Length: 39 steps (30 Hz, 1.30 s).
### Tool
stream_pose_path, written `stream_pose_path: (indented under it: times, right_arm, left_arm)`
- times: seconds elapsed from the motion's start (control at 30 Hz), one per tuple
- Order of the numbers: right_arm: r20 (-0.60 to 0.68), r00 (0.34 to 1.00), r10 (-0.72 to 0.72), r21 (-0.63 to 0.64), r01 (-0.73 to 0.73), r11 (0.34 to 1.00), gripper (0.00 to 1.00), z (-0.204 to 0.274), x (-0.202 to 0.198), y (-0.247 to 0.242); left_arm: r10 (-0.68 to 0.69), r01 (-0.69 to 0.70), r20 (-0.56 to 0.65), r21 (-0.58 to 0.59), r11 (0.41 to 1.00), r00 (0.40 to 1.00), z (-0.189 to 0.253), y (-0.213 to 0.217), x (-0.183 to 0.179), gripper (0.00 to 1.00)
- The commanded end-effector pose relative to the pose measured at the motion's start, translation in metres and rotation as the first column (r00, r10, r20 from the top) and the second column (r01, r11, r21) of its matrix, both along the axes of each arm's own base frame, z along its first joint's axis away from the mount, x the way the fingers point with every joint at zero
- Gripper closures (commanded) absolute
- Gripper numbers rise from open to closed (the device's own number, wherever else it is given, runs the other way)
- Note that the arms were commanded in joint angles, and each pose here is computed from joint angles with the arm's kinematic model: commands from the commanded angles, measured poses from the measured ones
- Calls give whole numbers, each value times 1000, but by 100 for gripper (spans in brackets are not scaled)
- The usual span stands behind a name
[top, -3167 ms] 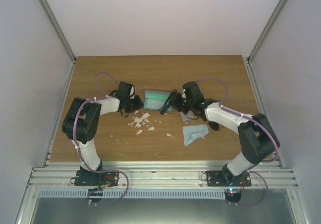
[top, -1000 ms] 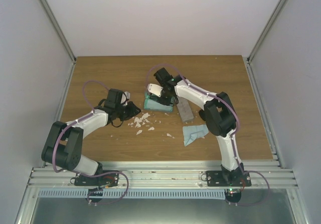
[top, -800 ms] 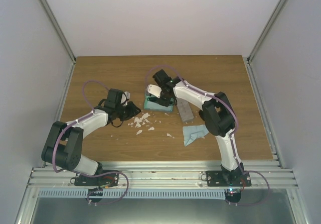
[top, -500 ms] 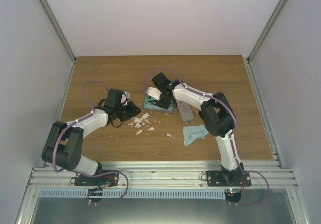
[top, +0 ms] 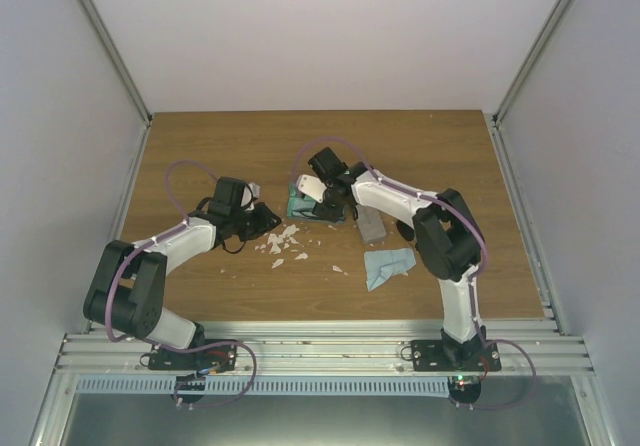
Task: Organize the sunglasses
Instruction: Place the sunglasses in the sunglasses case.
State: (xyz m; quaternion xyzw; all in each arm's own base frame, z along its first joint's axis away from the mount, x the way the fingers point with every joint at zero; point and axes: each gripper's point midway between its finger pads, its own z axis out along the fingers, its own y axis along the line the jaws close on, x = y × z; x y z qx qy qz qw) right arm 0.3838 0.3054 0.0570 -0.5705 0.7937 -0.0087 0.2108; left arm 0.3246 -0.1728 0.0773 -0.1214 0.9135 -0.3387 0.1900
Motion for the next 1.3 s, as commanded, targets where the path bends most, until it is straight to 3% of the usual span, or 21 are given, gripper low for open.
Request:
stream_pose_path:
  times: [0.0,0.13,0.3,0.4,0.47,0.6,0.73,0.97,1.27]
  right_arm:
    - [54,998,-14,81,10,997,42,35,-5,4]
    - [80,994,-71,145,59,988,41,48,-6,3]
    - [61,960,-273,255,249,934,51,55,-1,-2]
    - [-24,920,-392,383,371,846,54,69,-8,0]
    - [-93,867,-490,461,474,751,53,80,-14,-6]
    - [-159,761,-629,460,621,635,58,69,-24,-31]
    - [-201,687,-699,401,708,581,60,46,-31,-51]
    - [-249,665,-704,369,738,565,64,25,-33,-61]
    - [-285,669,-687,337,740,582,75,3,-29,-59]
  left_arm:
    - [-21,21,18,-2,1000,1000,-1,-4,1,78]
    - [-34,35,23,-18,999,999,-1,-8,4,76]
    - [-67,68,18,-52,996,998,-3,-19,7,76]
    - [-92,94,17,-84,992,996,-4,-29,10,75]
    - [-102,102,13,-95,990,995,-5,-34,14,74]
    - [-98,99,7,-83,992,995,-10,-38,25,75]
    - [-72,72,8,-55,996,997,-13,-37,38,77]
    - [-52,52,15,20,998,999,-19,-31,54,78]
    - [-97,97,-15,-9,995,995,-29,-41,54,79]
